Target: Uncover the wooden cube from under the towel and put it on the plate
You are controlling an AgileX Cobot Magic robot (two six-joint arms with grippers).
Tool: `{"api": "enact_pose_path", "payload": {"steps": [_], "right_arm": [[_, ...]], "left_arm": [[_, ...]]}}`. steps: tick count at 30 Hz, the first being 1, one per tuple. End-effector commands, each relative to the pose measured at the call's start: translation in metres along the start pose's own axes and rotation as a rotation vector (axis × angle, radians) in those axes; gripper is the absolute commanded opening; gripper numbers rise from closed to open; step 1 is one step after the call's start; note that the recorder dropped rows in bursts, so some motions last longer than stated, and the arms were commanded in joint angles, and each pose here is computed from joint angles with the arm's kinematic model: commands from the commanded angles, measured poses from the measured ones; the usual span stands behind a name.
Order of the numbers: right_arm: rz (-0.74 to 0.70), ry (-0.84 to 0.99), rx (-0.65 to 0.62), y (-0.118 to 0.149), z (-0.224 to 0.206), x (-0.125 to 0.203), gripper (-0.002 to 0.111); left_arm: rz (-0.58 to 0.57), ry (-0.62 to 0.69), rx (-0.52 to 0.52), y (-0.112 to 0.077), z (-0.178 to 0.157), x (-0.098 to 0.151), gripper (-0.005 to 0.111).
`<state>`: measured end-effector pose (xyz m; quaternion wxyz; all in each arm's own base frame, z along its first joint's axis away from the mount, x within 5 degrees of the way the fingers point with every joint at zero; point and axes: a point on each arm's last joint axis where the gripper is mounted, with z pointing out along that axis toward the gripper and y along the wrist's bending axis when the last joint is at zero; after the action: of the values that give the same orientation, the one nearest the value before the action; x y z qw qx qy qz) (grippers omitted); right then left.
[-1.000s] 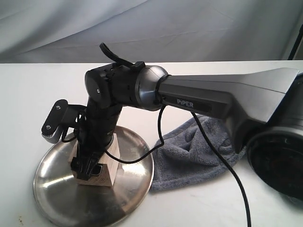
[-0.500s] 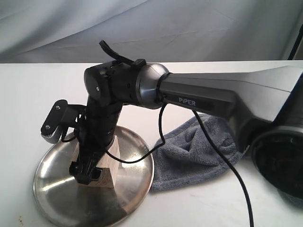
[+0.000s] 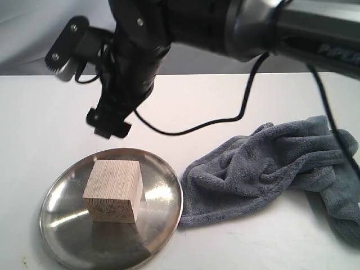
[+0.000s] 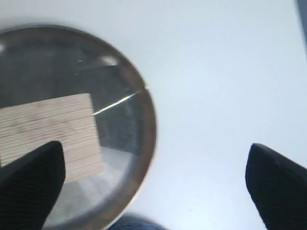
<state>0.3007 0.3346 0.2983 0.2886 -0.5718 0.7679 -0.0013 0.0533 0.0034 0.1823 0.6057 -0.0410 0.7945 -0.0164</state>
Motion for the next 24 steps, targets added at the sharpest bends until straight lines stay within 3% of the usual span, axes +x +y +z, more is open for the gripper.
{"api": "enact_pose_path", "payload": {"steps": [1,8,15,20,23,24], "right_arm": [[0.112,0.018,0.216,-0.040,-0.045,0.015,0.075],[0.326,-0.014,0.331,-0.100,-0.107,0.058,0.041],[0.542,-0.099,0.436,-0.141,-0.151,0.131,0.000],[0.611,-0.269,0.605,-0.142,-0.167,0.189,0.000],[0.635,-0.404,0.667,-0.125,-0.168,0.212,0.000],[0.629,-0.482,0.692,-0.107,-0.163,0.223,0.000]], "left_arm": [[-0.005,-0.005,0.006,0.000,0.000,0.001,0.000],[-0.005,-0.005,0.006,0.000,0.000,0.001,0.000],[-0.005,-0.005,0.006,0.000,0.000,0.001,0.000],[-0.005,-0.005,0.006,0.000,0.000,0.001,0.000],[-0.005,-0.005,0.006,0.000,0.000,0.001,0.000],[-0.005,-0.005,0.006,0.000,0.000,0.001,0.000]]}}
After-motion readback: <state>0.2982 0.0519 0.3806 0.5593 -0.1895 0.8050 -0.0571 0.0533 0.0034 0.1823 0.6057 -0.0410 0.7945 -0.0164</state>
